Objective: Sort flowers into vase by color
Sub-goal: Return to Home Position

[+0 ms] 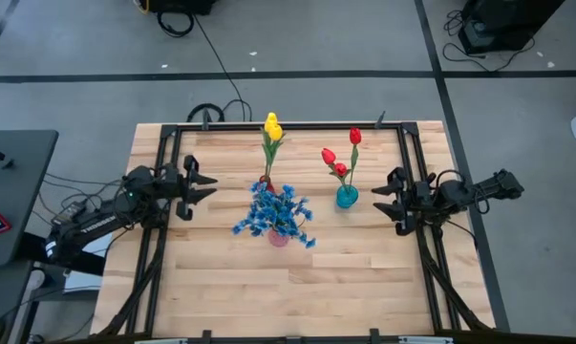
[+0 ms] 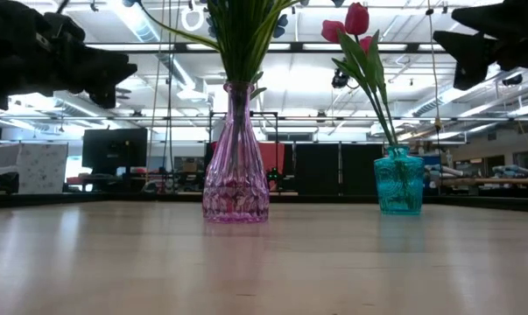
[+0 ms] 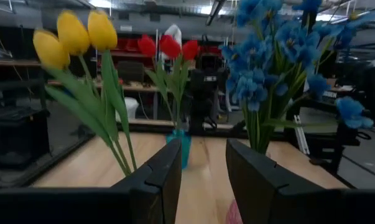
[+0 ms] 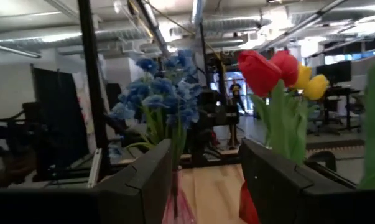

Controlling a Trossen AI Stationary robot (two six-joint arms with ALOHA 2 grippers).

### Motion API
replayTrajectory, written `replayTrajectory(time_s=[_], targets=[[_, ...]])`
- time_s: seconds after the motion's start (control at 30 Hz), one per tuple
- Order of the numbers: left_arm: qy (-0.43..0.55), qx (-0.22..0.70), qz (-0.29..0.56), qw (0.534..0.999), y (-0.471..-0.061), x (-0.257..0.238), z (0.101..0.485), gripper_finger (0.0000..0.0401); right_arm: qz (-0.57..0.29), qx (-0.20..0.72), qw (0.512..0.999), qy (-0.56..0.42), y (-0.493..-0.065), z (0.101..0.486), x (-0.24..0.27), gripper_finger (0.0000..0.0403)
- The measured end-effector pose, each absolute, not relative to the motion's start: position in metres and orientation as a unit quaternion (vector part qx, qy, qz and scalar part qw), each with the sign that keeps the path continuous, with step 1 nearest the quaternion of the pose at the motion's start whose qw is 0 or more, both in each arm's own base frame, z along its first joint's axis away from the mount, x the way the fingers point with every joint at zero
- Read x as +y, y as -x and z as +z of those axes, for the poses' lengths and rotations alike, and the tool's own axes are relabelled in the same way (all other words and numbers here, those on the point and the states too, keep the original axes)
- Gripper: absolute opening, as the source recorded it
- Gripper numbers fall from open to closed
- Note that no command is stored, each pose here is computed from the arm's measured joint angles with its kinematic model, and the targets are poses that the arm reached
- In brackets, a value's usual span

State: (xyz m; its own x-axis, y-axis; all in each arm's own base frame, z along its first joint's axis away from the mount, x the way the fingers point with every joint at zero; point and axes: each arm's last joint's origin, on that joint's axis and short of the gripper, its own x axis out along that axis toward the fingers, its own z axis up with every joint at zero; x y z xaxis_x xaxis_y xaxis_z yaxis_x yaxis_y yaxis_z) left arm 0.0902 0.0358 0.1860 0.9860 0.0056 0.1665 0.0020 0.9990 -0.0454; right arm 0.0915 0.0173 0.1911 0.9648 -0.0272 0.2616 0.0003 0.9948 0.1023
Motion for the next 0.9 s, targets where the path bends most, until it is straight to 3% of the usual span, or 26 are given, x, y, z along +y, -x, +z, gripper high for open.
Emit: replayTrajectory(time_s=[0.23, 0.57, 0.9], targets=[[0.04, -0.075, 0.009, 0.996, -0.089, 0.035, 0.182, 0.013, -0.01, -0.096, 0.995, -0.037, -0.093, 0.184, 0.018, 0.0193], [0.062, -0.018, 0.209, 0.976, -0.088, 0.047, 0.167, 0.013, -0.106, -0.072, 0.99, -0.057, -0.093, 0.179, 0.012, 0.0189], [0.076, -0.037, 0.248, 0.965, -0.087, 0.049, 0.169, 0.013, -0.107, -0.072, 0.99, -0.057, -0.093, 0.179, 0.012, 0.019]])
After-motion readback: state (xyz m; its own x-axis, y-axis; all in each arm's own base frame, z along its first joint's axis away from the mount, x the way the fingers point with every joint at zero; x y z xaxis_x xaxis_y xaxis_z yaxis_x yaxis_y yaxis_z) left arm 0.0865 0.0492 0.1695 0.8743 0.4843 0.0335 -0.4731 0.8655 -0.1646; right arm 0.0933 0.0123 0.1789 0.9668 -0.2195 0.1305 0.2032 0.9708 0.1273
